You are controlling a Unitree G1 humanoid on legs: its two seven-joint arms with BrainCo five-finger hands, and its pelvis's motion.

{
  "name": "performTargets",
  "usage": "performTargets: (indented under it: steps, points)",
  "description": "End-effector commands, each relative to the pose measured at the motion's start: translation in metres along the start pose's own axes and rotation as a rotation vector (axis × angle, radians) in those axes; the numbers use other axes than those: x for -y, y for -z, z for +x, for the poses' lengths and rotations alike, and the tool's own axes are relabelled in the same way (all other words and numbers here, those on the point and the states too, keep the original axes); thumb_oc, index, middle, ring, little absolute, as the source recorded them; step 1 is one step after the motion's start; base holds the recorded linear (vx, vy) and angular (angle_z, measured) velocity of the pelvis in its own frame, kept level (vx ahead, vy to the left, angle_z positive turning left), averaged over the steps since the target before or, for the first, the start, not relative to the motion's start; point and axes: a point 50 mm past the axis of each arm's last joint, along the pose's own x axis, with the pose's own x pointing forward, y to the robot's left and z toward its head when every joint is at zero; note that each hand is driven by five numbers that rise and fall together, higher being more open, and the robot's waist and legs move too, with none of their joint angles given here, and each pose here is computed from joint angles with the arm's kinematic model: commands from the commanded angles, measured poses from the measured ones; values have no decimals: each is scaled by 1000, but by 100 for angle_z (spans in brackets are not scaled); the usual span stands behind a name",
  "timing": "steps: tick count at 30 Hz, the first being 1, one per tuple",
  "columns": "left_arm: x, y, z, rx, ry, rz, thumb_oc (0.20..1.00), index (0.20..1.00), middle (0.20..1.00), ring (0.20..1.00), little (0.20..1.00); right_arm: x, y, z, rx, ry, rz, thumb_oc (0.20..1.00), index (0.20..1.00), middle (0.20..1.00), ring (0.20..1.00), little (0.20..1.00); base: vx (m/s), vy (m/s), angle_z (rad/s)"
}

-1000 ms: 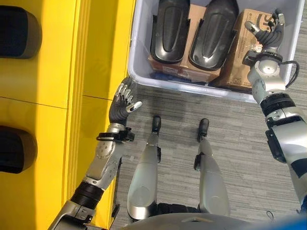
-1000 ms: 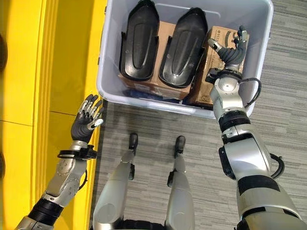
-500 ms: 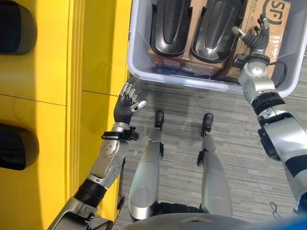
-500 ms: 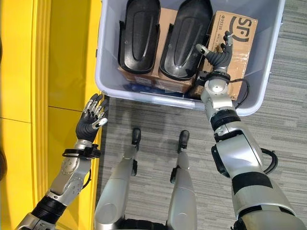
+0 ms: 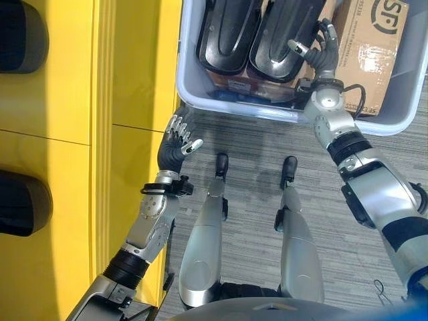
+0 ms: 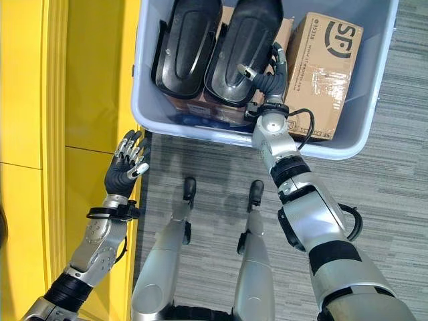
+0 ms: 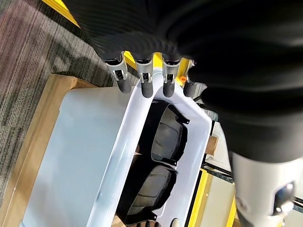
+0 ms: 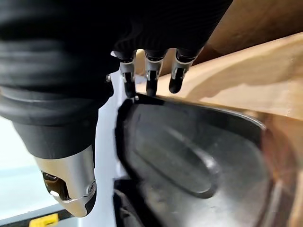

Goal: Move parts from the plastic box to the shelf.

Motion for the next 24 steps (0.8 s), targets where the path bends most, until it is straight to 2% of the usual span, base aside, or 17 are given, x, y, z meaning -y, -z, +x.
performTargets:
  steps: [1,12,18,24]
  points:
    - [5,-21,-3,109,39,7,1000,1000,1000,1000,1000,-3,-10,1,66,-26,-15,1000,1000,1000,1000,1000,-17,12,8]
    - [12,-17,-2,92,72,0,1000,1000,1000,1000,1000,51,-2,14,-37,200,6,1000,1000,1000,1000,1000,-5,1,2]
    - [14,-16,-1,88,83,3,1000,1000,1000,1000,1000,60,-15,21,-15,232,-28,1000,1000,1000,1000,1000,5,-6,0]
    - [7,-17,-2,93,58,15,1000,1000,1000,1000,1000,49,-35,26,53,186,-66,1000,1000,1000,1000,1000,10,-9,2]
